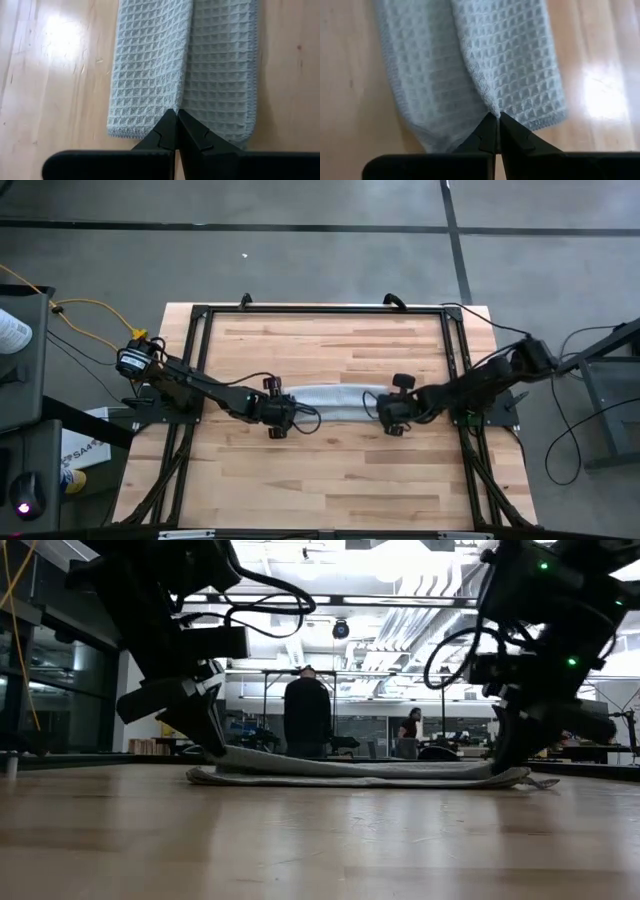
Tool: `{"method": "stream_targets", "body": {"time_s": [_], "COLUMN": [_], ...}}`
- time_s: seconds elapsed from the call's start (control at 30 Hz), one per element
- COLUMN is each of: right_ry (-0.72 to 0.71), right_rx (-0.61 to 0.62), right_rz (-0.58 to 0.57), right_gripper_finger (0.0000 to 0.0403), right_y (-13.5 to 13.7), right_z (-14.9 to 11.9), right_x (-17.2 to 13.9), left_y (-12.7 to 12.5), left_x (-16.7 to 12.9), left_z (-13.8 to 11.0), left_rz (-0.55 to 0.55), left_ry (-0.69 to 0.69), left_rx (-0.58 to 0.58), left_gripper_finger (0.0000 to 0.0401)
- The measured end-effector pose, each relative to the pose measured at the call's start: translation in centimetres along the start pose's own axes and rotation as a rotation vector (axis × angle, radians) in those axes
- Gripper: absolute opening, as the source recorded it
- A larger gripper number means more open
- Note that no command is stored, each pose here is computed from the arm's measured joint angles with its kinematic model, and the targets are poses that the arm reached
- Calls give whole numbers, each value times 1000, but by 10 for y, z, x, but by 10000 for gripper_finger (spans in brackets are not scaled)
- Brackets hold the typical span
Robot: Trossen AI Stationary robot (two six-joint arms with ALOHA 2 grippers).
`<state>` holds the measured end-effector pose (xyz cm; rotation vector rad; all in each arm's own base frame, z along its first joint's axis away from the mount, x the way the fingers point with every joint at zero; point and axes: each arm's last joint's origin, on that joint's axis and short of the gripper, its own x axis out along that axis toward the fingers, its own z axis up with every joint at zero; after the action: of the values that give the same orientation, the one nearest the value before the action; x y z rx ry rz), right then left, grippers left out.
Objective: Fold microfiber towels
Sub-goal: Fold the gray microfiber towel
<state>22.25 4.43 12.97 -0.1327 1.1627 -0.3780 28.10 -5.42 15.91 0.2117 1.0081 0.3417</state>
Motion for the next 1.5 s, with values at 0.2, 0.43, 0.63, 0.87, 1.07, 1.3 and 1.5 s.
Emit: {"method": "stream_targets", "body": {"time_s": [0.2,0.43,0.63,0.87,1.07,1.3,1.5], "right_ry": [-21,-51,-87,-129,-129,-129,-133], "right_rx": [7,-2,-16,-21,-6,22,27], "right_rz": [-28,-38,-68,-84,-81,-114,-110], "right_gripper_finger": [3,3,3,3,3,3,3], "right_y": [11,17,22,29,33,36,40], "right_z": [-4,-6,-8,-6,-9,-17,-22], "right_x": [-2,-7,-11,-18,-21,-27,-33], "left_y": [0,0,-2,-16,-25,-25,-25], "left_x": [0,0,-1,-9,-15,-15,-15], "left_z": [0,0,0,-3,-5,-6,-5], "left_rz": [1,0,-22,-44,-23,-10,-12], "left_ry": [1,2,3,-22,-46,-41,-44], "left_rx": [-4,-4,-8,31,53,55,54], "left_gripper_finger": [0,0,0,0,0,0,0]}}
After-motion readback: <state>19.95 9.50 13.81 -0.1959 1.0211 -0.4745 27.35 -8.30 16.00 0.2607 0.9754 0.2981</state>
